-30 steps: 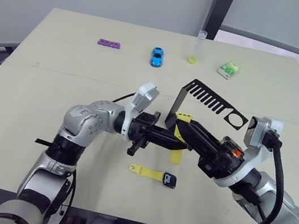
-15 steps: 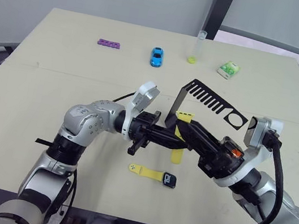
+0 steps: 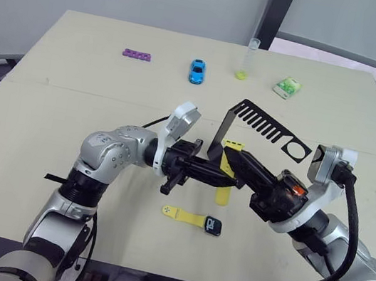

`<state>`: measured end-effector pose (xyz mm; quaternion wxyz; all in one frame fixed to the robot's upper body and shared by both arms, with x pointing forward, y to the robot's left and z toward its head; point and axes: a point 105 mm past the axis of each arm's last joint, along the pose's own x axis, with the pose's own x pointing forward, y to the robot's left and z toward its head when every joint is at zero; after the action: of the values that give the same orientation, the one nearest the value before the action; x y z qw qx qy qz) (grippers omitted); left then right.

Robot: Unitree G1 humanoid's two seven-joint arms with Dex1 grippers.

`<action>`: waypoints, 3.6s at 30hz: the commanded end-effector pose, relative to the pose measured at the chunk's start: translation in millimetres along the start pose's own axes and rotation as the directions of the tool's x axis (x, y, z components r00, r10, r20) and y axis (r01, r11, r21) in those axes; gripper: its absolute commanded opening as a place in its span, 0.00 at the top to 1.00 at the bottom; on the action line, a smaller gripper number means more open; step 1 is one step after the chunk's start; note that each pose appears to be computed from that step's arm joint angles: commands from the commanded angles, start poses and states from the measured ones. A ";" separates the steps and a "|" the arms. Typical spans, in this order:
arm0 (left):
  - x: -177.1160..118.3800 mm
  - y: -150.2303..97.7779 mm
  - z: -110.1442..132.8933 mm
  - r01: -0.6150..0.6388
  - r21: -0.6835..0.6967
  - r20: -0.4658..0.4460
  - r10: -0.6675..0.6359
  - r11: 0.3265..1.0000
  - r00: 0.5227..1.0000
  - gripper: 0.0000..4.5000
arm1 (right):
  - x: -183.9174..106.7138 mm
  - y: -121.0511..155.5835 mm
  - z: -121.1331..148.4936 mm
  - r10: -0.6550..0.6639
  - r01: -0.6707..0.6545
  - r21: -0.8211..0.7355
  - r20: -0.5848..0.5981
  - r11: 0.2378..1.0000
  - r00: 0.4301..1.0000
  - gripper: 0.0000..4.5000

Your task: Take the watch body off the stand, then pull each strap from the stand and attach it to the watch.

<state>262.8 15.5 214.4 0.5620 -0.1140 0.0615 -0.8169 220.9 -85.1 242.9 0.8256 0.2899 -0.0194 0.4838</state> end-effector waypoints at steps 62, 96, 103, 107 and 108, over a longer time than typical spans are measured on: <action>-0.9 6.1 -101.0 -0.065 0.408 -0.502 0.283 0.911 0.817 0.01 | -111.3 9.1 -45.2 -0.223 -0.177 -0.468 -0.678 0.866 0.701 1.00; 17.6 29.3 -125.6 -0.170 0.461 -0.499 0.413 0.871 0.762 0.54 | -137.7 -11.9 -56.2 -0.296 -0.135 -0.510 -0.673 0.850 0.678 1.00; 7.6 37.2 -116.4 -0.220 0.418 -0.485 0.421 0.881 0.766 0.65 | -135.9 -12.2 -53.7 -0.311 -0.147 -0.539 -0.664 0.829 0.680 1.00; 1.8 32.0 -91.0 -0.246 0.219 -0.416 0.319 0.944 0.852 0.65 | -125.3 -15.6 -48.9 -0.340 -0.208 -0.624 -0.640 0.753 0.690 1.00; 1.0 28.2 -85.7 -0.232 0.168 -0.401 0.281 0.958 0.872 0.65 | -122.3 -16.8 -48.0 -0.346 -0.222 -0.645 -0.632 0.732 0.694 1.00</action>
<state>272.1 2.4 107.2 0.6636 0.1518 0.1560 -0.7157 157.0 -171.6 151.3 0.8334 -0.2148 0.1675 0.4810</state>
